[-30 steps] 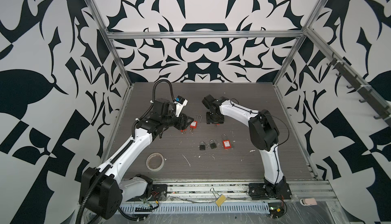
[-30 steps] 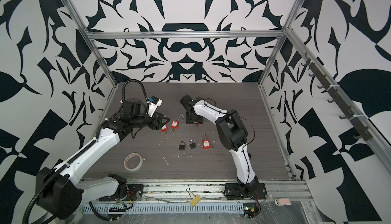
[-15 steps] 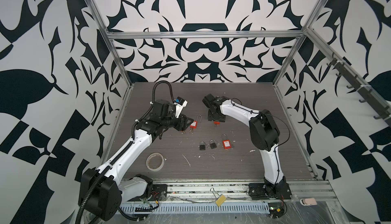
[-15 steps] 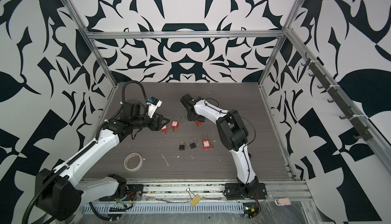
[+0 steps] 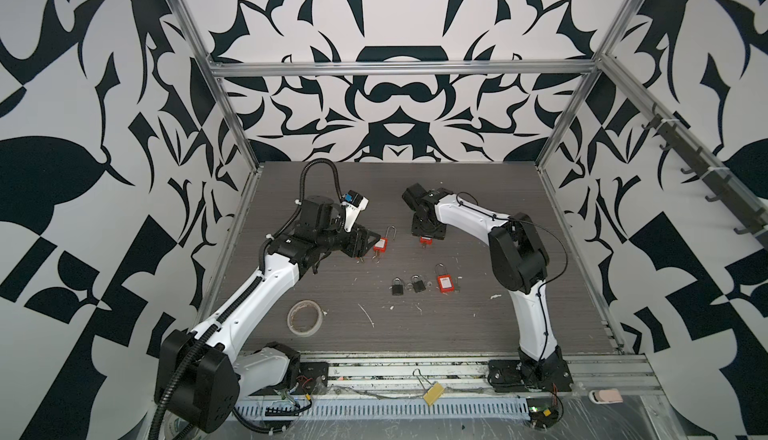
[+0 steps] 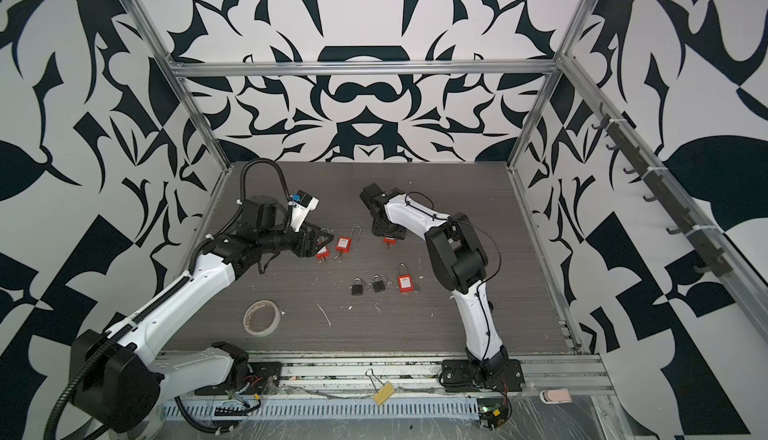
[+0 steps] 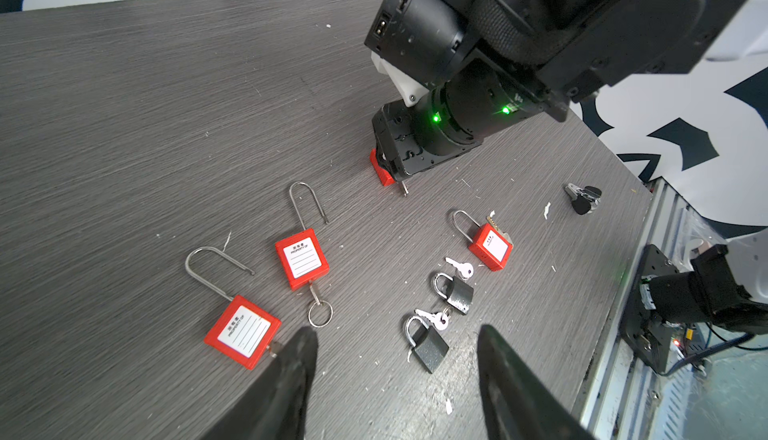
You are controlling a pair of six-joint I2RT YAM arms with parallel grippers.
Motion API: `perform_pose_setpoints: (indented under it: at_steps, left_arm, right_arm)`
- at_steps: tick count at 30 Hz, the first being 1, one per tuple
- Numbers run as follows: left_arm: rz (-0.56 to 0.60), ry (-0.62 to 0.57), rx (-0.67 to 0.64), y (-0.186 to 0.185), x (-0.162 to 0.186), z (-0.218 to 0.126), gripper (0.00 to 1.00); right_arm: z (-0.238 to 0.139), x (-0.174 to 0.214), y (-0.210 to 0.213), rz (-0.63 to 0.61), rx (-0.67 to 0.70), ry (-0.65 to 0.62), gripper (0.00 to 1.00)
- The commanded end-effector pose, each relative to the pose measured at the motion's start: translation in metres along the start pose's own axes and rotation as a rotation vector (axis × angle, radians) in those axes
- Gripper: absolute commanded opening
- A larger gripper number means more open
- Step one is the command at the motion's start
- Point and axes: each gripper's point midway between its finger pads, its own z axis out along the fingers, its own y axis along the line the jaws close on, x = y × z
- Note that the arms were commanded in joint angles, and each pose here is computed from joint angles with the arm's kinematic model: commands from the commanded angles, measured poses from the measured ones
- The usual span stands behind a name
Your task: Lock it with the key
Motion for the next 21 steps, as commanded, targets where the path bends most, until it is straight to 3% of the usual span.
perform_pose_setpoints:
  at_steps: [1, 10, 21]
  left_arm:
    - [-0.018, 0.002, 0.008, -0.002, 0.002, -0.002, 0.64]
    - [-0.025, 0.003, 0.007, -0.001, 0.001, -0.002, 0.64]
    - [-0.032, 0.008, 0.012, -0.002, 0.002, 0.000, 0.64]
  right_arm:
    - [0.004, 0.002, 0.002, 0.015, -0.025, 0.017, 0.54]
    - [0.016, 0.004, 0.005, 0.002, -0.037, 0.033, 0.53]
    - [0.013, 0.005, 0.008, -0.052, -0.067, 0.050, 0.38]
